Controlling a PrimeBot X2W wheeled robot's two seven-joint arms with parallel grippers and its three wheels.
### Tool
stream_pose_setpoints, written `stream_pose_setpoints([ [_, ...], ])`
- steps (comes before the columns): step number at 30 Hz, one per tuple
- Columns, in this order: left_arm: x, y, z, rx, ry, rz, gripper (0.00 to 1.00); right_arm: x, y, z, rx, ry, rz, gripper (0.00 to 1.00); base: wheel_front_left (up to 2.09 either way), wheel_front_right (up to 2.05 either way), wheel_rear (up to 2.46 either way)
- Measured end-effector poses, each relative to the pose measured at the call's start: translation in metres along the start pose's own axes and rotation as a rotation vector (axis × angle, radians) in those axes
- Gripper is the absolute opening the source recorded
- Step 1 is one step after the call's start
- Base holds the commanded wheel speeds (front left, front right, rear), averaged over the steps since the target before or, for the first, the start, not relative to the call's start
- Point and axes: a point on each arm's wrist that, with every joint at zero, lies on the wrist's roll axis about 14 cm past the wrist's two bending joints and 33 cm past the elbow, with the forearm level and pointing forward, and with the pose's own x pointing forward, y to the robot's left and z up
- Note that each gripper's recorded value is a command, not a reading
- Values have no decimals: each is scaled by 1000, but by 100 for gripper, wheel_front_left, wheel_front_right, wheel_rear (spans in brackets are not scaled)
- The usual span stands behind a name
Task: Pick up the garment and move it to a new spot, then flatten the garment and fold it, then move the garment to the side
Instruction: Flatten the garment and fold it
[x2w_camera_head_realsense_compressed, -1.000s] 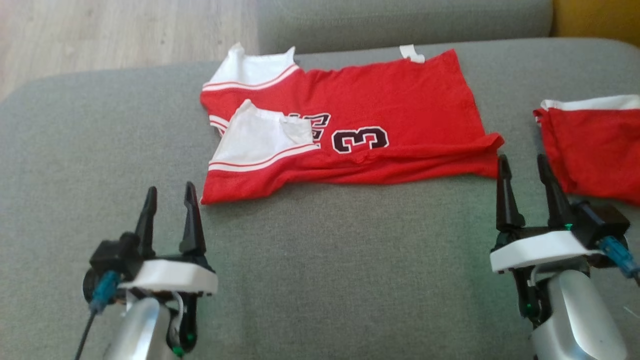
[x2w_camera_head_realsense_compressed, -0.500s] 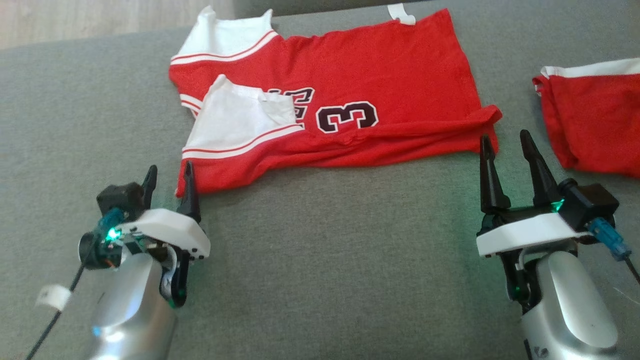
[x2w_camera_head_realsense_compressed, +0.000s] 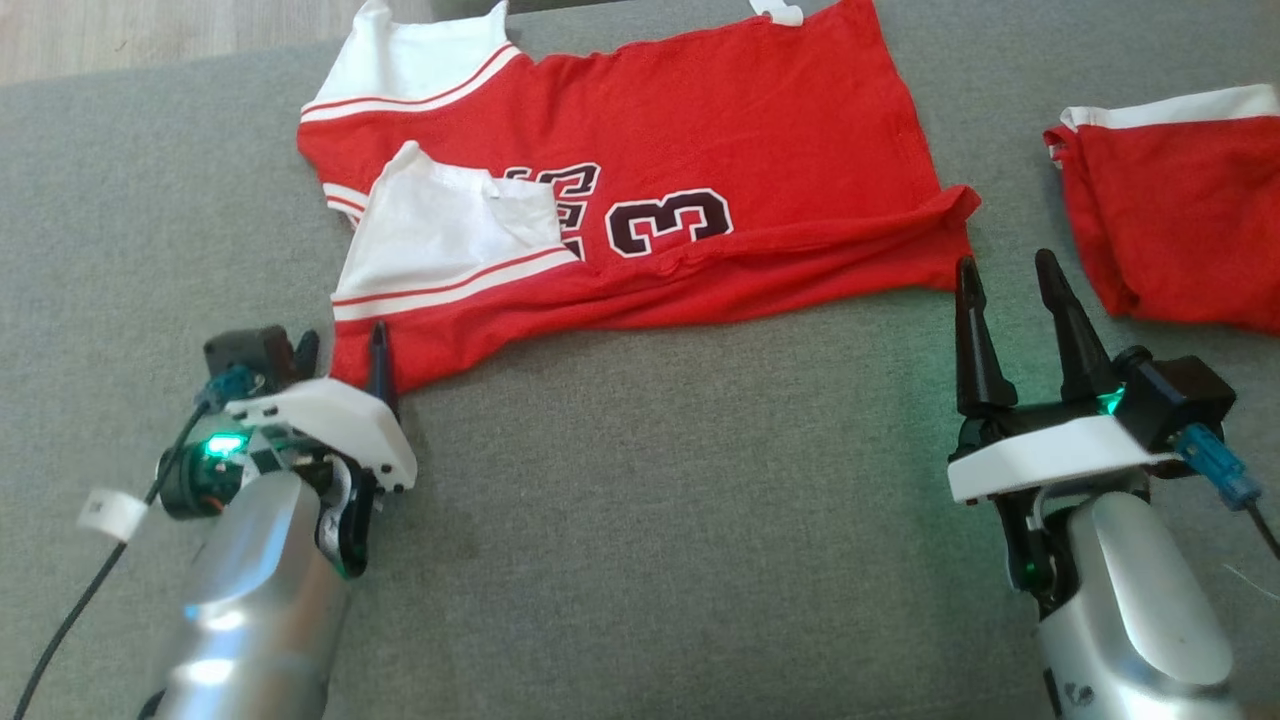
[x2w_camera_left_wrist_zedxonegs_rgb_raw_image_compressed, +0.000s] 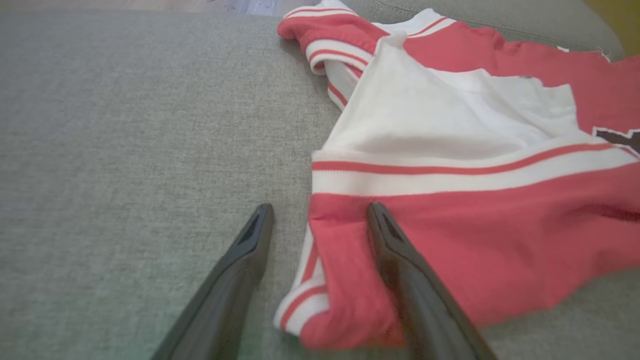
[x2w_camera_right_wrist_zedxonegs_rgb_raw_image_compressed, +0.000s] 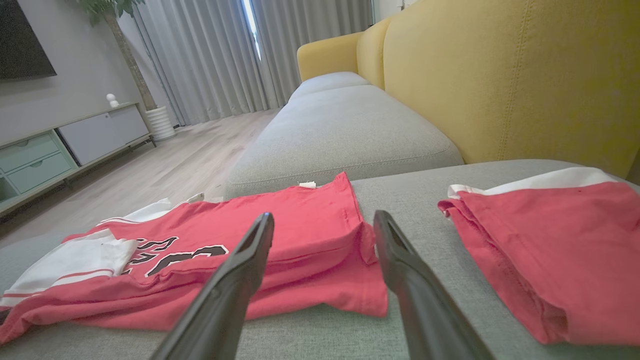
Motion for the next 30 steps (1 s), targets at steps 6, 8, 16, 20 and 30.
stream_pose_setpoints([
  [6, 1, -2, 0, -3, 16, -17, 0, 3, 2, -4, -3, 26, 7, 100, 0, 0, 0],
  [8, 1, -2, 2, -11, 0, -16, 0, 4, 1, -6, -6, 38, 4, 100, 0, 0, 0],
  [16, -7, 5, 23, -39, -137, -4, 0, 19, -13, -31, 4, 213, -39, 100, 0, 0, 0],
  [20, -12, 7, 31, -58, -189, 2, 0, 33, -16, -42, 17, 309, -55, 100, 0, 0, 0],
  [30, -20, 8, 31, -66, -217, -5, 0, 42, -25, -84, -24, 582, -97, 100, 0, 0, 0],
])
